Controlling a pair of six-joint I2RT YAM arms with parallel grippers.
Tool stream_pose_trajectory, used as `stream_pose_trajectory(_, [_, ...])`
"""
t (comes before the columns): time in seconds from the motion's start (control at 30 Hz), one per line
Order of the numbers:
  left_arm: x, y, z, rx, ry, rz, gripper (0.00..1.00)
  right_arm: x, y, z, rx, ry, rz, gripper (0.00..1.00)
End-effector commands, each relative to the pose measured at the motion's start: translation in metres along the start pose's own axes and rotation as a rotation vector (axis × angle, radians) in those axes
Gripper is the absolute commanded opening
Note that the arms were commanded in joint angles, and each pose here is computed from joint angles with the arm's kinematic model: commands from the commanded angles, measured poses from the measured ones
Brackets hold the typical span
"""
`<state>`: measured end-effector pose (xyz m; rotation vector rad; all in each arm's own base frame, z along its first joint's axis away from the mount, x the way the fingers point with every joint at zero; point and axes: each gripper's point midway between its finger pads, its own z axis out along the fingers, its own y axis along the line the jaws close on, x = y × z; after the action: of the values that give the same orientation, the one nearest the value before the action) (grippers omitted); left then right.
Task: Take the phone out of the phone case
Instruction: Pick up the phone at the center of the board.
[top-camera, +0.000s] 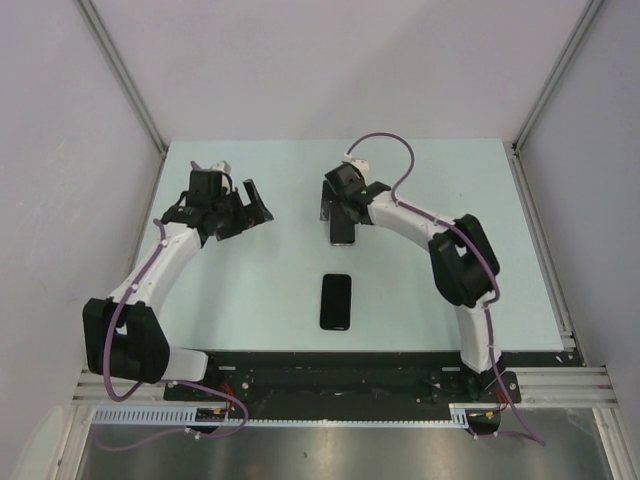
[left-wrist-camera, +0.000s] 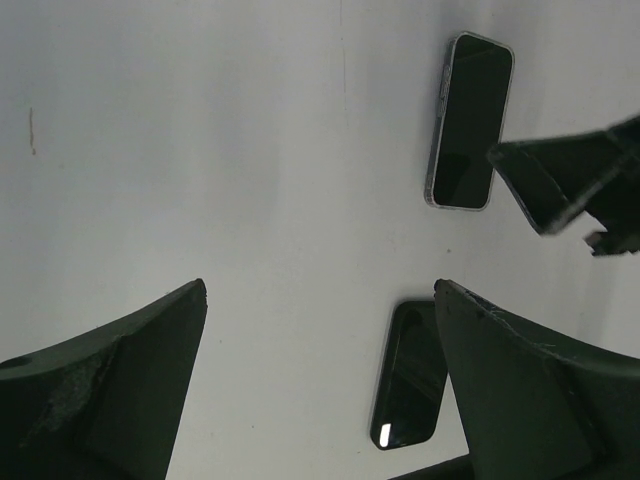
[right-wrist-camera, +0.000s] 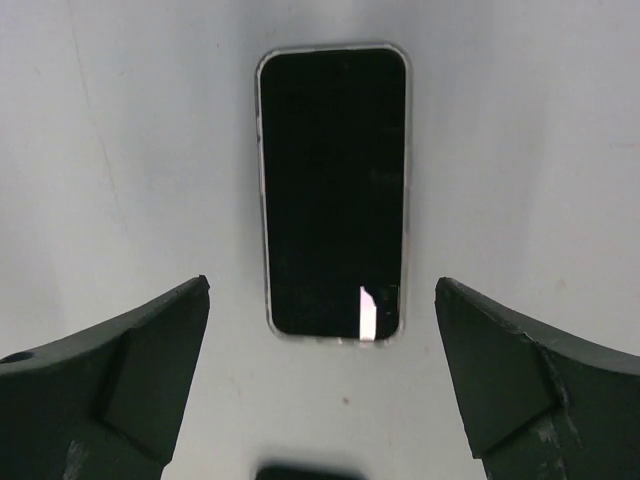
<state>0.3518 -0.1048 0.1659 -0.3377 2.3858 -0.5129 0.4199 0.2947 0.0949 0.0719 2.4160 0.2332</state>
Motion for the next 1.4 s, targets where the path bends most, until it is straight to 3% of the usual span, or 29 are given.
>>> stream_pose_trajectory(0.0, [0.001, -0.008, -0.003, 0.056, -0.011, 0.01, 1.0, 0.009, 0.002, 0.028, 0.104, 0.06, -0.067, 1.0])
stream_pose_trajectory(0.2, [0.003, 0.0, -0.004, 0.026, -0.015, 0.038, 1.0, 0.015, 0.004, 0.053, 0.171, 0.052, -0.049, 1.0])
stream_pose_trajectory(0.57, [0.002, 0.002, -0.001, 0.025, -0.038, 0.037, 1.0, 0.044, -0.02, 0.058, 0.249, 0.086, -0.038, 1.0])
stream_pose_trajectory(0.87, [0.004, 0.0, 0.002, 0.041, -0.041, 0.016, 1.0, 0.045, -0.011, 0.056, 0.184, 0.082, -0.047, 0.98])
stream_pose_trajectory(1.07, [0.006, 0.006, 0.01, 0.02, -0.042, -0.029, 1.0, 0.04, -0.012, 0.05, 0.199, 0.074, -0.042, 0.7])
stream_pose_trajectory(1.23, [0.035, -0.025, 0.035, 0.198, 0.166, -0.118, 1.0, 0.034, -0.006, 0.036, 0.146, 0.067, -0.036, 0.58])
stream_pose_trajectory(1.37, [0.038, -0.04, 0.067, 0.265, 0.199, -0.184, 1.0, 0.028, 0.003, 0.025, 0.033, 0.046, 0.011, 0.4])
